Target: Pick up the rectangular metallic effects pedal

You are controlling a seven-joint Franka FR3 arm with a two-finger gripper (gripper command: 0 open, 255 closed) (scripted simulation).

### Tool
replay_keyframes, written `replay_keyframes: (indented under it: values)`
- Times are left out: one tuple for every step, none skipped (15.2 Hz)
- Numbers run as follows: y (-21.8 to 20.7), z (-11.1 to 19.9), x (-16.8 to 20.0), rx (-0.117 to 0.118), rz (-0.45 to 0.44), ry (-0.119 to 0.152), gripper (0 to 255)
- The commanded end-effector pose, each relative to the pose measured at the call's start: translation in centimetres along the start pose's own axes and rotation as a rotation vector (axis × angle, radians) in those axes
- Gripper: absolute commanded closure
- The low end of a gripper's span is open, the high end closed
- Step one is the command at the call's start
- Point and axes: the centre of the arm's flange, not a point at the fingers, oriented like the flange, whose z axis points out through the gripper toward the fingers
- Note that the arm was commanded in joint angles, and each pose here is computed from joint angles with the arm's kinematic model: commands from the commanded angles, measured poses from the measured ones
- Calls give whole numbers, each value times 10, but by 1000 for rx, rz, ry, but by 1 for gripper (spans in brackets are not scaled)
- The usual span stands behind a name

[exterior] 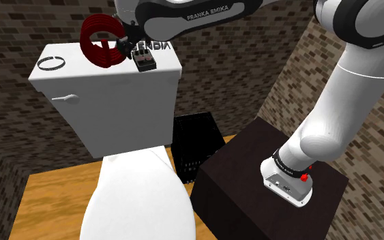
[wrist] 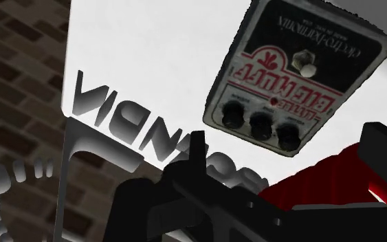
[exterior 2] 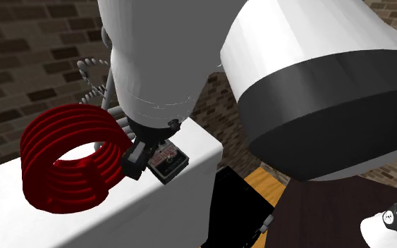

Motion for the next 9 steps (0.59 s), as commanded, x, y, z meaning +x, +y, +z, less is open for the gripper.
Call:
replay_keyframes:
  values:
    - [-1, 8, -3, 0, 0, 0, 0]
    - [-1, 8, -3, 0, 0, 0, 0]
    - [-1, 8, -3, 0, 0, 0, 255]
    - [0, 7, -3, 0, 0, 0, 255]
    - [0, 7, -4, 0, 0, 0, 255]
    - [0, 7, -3, 0, 0, 0, 255]
    - [0, 7, -3, 0, 0, 0, 255]
    - [0, 7, -3, 0, 0, 0, 255]
    - [0, 7, -3, 0, 0, 0, 255]
